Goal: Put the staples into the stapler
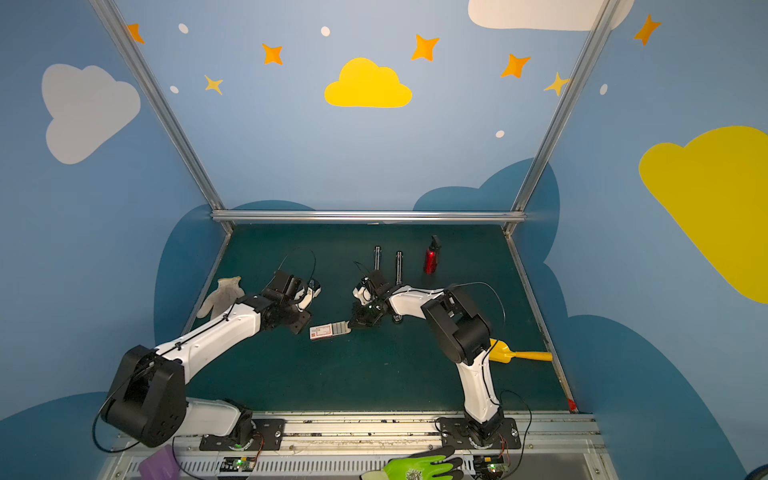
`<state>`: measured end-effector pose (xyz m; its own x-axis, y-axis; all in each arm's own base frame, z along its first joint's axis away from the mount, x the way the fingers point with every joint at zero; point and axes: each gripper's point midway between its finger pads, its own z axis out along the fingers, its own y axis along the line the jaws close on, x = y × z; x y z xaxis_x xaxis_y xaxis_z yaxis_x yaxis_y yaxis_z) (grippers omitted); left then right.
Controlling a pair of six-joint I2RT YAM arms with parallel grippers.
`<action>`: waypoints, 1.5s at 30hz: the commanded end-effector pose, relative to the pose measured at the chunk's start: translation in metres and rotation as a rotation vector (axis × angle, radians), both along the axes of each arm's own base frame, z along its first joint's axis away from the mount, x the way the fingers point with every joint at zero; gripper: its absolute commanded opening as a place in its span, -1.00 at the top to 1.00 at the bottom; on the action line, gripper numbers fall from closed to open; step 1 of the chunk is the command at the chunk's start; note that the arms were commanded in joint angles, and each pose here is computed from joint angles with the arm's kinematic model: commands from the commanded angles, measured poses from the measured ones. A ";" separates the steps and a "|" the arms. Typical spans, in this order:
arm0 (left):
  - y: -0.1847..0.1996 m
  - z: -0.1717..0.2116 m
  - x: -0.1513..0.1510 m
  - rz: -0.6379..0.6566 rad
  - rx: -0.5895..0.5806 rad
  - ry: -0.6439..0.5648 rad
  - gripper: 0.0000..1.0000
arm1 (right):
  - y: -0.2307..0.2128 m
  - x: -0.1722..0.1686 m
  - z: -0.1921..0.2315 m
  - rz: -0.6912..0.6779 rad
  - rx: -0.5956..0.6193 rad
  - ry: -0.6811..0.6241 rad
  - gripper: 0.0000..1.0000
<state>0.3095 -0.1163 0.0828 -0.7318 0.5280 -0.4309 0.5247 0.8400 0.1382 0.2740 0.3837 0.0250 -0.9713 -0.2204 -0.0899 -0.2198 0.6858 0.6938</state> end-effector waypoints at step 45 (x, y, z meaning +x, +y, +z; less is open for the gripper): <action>-0.008 0.040 -0.044 0.597 -0.550 -0.010 -0.05 | 0.038 -0.068 0.012 0.333 0.141 0.047 0.86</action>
<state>0.2621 -0.1282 0.1166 -0.8287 -0.2147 -0.5169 -0.0058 0.9267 -0.3757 0.2086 0.4096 0.0272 -0.8810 -0.4684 -0.0665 -0.3559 0.5637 0.7454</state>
